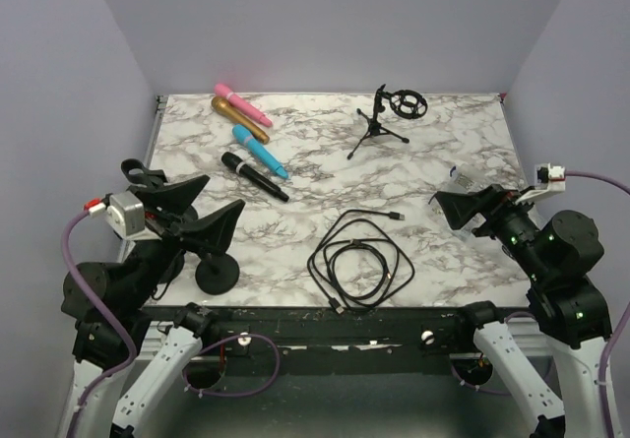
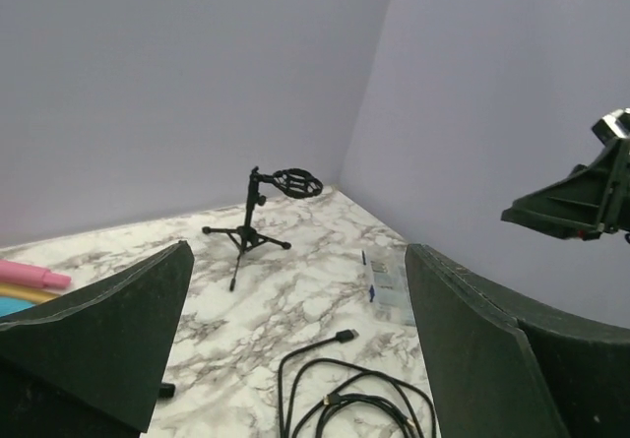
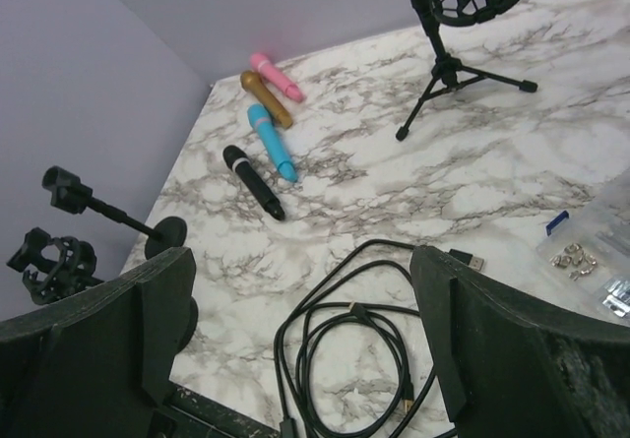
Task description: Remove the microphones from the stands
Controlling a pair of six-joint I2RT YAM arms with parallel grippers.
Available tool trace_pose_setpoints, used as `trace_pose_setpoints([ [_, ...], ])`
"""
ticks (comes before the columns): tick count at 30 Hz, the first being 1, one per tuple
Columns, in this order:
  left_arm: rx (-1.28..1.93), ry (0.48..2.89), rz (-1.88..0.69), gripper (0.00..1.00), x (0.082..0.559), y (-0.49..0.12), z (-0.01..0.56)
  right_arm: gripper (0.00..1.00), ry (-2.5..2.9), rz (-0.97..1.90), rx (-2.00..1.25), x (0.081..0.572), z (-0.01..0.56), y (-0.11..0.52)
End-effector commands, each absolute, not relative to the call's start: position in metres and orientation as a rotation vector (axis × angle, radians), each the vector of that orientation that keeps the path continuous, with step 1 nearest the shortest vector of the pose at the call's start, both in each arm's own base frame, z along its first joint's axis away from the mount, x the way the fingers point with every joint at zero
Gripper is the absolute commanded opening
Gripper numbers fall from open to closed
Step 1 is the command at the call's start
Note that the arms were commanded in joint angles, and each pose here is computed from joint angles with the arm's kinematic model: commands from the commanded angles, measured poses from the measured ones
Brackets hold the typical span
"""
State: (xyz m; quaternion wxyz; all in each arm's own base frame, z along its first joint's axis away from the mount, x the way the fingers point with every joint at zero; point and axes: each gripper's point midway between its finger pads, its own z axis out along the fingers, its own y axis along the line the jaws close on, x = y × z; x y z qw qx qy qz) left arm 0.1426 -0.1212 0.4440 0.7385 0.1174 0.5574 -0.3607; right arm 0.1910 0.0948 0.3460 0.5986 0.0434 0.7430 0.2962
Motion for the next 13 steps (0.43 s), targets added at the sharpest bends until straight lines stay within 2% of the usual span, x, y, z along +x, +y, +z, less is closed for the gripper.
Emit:
trace_pose_setpoints([
  [1, 0.130, 1.196, -0.680, 0.94, 0.140, -0.090, 0.439, 1.00, 1.648, 0.605, 0.136, 0.184, 0.366, 0.077],
  [8, 0.041, 1.172, -0.606, 0.94, 0.132, -0.065, 0.436, 1.00, 1.585, 0.576, 0.183, 0.184, 0.382, 0.067],
  [13, 0.038, 1.182, -0.603, 0.94, 0.130, -0.063, 0.434, 1.00, 1.657, 0.544, 0.213, 0.191, 0.366, 0.064],
])
